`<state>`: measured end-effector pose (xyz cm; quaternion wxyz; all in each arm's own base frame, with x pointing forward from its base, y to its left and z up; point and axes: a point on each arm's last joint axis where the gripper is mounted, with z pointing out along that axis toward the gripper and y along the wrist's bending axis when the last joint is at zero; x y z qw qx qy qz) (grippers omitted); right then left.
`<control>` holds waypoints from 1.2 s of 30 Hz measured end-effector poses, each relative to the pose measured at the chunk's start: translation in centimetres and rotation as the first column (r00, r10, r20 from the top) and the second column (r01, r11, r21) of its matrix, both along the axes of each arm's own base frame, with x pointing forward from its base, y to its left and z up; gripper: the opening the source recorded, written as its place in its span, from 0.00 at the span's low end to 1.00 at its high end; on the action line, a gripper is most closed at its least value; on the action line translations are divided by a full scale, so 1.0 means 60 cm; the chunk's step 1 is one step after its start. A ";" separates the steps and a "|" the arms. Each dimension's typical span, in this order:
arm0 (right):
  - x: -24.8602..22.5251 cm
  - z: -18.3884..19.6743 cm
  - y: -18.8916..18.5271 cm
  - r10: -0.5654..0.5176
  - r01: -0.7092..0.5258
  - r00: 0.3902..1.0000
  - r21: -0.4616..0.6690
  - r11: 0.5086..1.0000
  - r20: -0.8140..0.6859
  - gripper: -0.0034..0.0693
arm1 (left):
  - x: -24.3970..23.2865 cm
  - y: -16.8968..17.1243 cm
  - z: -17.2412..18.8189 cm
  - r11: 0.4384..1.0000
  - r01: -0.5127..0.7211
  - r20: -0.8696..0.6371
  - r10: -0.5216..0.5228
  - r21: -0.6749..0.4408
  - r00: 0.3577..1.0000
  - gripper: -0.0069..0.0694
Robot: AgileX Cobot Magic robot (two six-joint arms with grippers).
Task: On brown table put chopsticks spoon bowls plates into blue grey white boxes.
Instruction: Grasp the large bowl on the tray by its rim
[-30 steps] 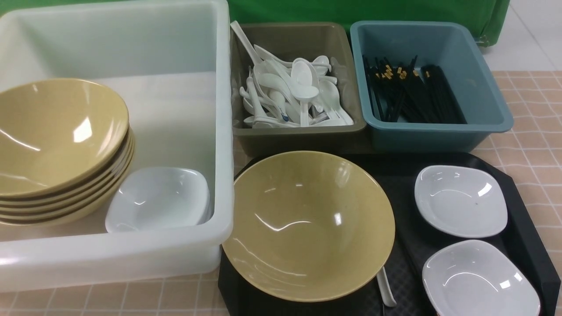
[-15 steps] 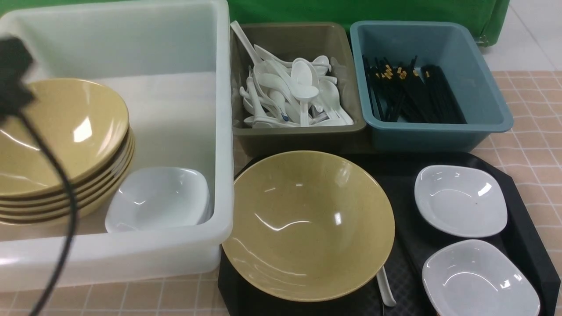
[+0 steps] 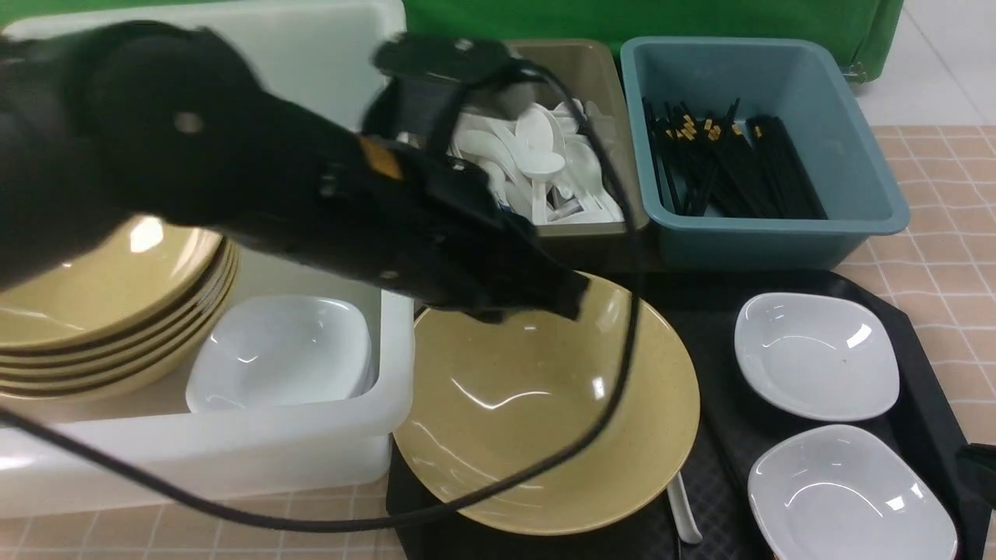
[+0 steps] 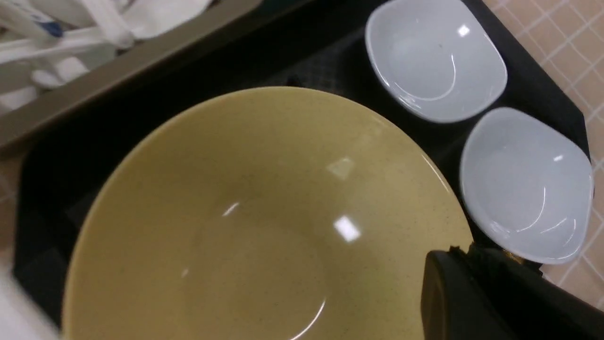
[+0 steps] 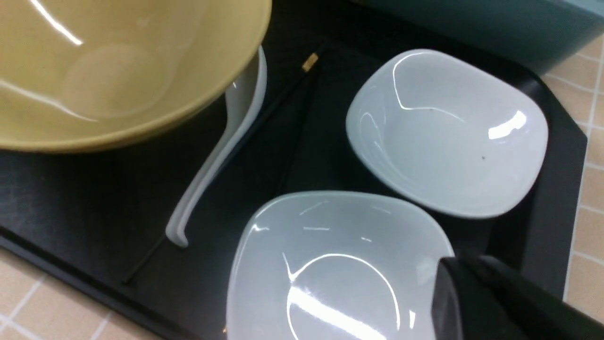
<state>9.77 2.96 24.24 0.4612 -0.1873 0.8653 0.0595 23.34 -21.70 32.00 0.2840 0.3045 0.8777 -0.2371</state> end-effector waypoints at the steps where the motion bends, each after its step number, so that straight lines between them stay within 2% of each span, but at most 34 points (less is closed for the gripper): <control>1: 0.000 0.000 0.001 -0.002 0.002 1.000 0.009 1.000 0.000 0.10 | 0.005 -0.017 -0.011 1.000 0.021 -0.012 -0.021 0.018 1.000 0.09; 5: 0.000 0.001 0.001 -0.002 0.002 1.000 0.019 1.000 0.003 0.10 | 0.030 -0.062 -0.063 0.995 0.058 -0.048 -0.054 0.076 0.997 0.09; 9: 0.000 0.001 0.002 -0.002 0.002 1.000 0.021 1.000 0.002 0.10 | 0.057 -0.085 -0.121 0.993 0.042 -0.067 -0.035 0.108 0.997 0.09; 10: 0.000 0.001 0.002 -0.003 0.003 1.000 0.026 1.000 0.001 0.10 | 0.069 -0.094 -0.153 0.992 0.029 -0.080 -0.020 0.120 0.997 0.09; 12: 0.000 0.001 0.002 -0.003 0.003 1.000 0.029 1.000 0.001 0.10 | 0.074 -0.100 -0.172 0.993 0.018 -0.102 -0.006 0.119 0.995 0.09; 16: 0.000 0.001 0.002 -0.003 0.003 1.000 0.032 0.999 0.000 0.10 | 0.079 -0.125 -0.214 0.998 -0.039 -0.280 0.052 0.051 0.958 0.10; 20: 0.000 0.001 0.003 -0.003 0.003 1.000 0.033 0.999 0.000 0.10 | 0.074 -0.146 -0.203 0.999 -0.004 -0.370 -0.011 -0.039 0.929 0.10; 21: 0.000 0.001 0.003 -0.003 0.003 1.000 0.033 0.999 0.000 0.11 | 0.073 -0.158 -0.188 0.994 0.042 -0.376 -0.078 -0.103 0.923 0.10; 23: 0.000 0.001 0.003 -0.004 0.004 1.000 0.034 0.999 0.000 0.11 | 0.076 -0.171 -0.161 0.979 0.087 -0.359 -0.149 -0.182 0.921 0.10; 24: 0.000 0.001 0.003 -0.004 0.004 1.000 0.034 0.999 0.000 0.11 | 0.076 -0.172 -0.158 0.978 0.088 -0.360 -0.152 -0.188 0.920 0.10; 26: 0.000 0.002 0.003 -0.004 0.004 1.000 0.035 0.999 0.000 0.11 | 0.085 -0.180 -0.119 0.961 0.156 -0.305 -0.223 -0.229 0.926 0.12; 28: 0.000 0.002 0.003 -0.004 0.004 1.000 0.036 0.999 0.000 0.11 | 0.093 -0.173 -0.103 0.961 0.202 -0.279 -0.249 -0.188 0.927 0.17; 29: 0.000 0.002 0.003 -0.004 0.004 1.000 0.036 0.999 0.000 0.11 | 0.100 -0.166 -0.094 0.965 0.227 -0.261 -0.254 -0.130 0.931 0.20; 31: 0.000 0.002 0.003 -0.004 0.004 1.000 0.036 0.999 0.000 0.11 | 0.109 -0.156 -0.087 0.973 0.221 -0.255 -0.232 -0.069 0.939 0.25; 32: 0.000 0.001 0.003 -0.003 0.003 1.000 0.036 0.999 -0.001 0.11 | 0.124 -0.133 -0.087 0.974 0.205 -0.226 -0.178 0.099 0.958 0.34; 33: 0.000 0.001 0.003 -0.003 0.003 1.000 0.036 0.999 -0.001 0.11 | 0.126 -0.130 -0.087 0.975 0.190 -0.228 -0.161 0.114 0.960 0.36; 34: 0.000 0.001 0.003 -0.003 0.003 1.000 0.036 0.999 -0.001 0.11 | 0.137 -0.113 -0.089 0.959 0.158 -0.187 -0.115 0.236 0.976 0.42; 35: 0.000 0.001 0.003 -0.003 0.003 1.000 0.036 0.999 -0.001 0.11 | 0.140 -0.108 -0.089 0.952 0.145 -0.175 -0.100 0.268 0.980 0.44; 36: 0.000 0.001 0.003 -0.003 0.003 1.000 0.036 0.999 -0.001 0.11 | 0.152 -0.091 -0.092 0.922 0.097 -0.123 -0.054 0.376 0.991 0.53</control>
